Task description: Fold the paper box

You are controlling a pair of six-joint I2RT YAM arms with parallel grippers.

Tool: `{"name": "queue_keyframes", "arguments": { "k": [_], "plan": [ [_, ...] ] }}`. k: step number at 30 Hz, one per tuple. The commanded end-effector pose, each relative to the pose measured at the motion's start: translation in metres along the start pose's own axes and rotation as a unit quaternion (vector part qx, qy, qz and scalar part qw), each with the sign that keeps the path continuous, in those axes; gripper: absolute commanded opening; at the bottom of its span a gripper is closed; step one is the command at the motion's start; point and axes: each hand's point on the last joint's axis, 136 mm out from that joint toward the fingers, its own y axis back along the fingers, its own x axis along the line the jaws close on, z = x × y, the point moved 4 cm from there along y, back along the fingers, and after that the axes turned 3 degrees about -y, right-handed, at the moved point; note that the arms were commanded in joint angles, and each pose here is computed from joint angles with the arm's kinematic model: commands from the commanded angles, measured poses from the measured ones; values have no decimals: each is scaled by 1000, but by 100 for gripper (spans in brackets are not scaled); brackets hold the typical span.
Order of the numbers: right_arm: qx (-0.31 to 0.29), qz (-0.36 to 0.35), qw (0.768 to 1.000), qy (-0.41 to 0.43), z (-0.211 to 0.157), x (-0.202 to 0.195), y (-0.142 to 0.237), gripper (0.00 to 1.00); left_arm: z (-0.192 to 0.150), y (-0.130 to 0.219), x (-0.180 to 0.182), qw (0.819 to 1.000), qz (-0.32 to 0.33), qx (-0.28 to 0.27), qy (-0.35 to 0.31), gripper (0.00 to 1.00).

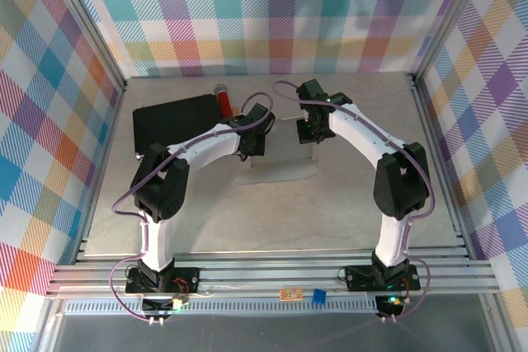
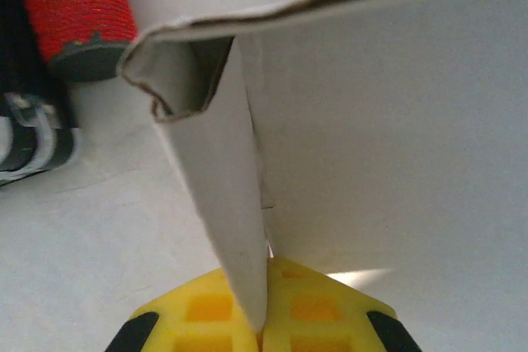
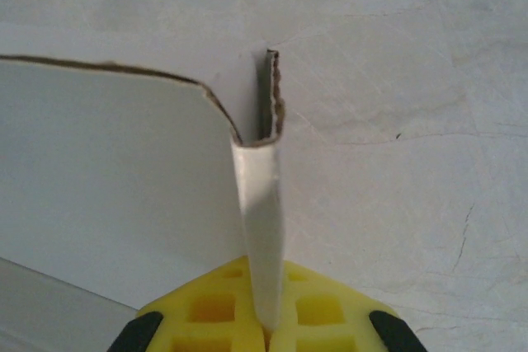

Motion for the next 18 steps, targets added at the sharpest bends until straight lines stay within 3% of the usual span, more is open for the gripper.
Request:
{"name": "queue_keyframes", "arguments": {
  "k": [1, 9, 14, 15, 18],
  "plan": [
    [-15, -36, 999, -26, 4, -6, 10, 0, -18, 0, 37, 990, 132, 27, -37, 0],
    [-3, -31, 998, -48, -1, -2, 8, 0, -19, 6, 37, 989, 140, 20, -42, 0],
    [7, -12, 998, -55, -6, 2, 6, 0, -17, 12, 31, 994, 106, 19, -35, 0],
    [7, -7, 998, -57, -7, 3, 6, 0, -16, 14, 27, 996, 84, 18, -30, 2],
    [5, 5, 999, -53, -7, 6, 5, 0, -14, 23, 16, 1000, 16, 17, -13, 27]
  ]
}}
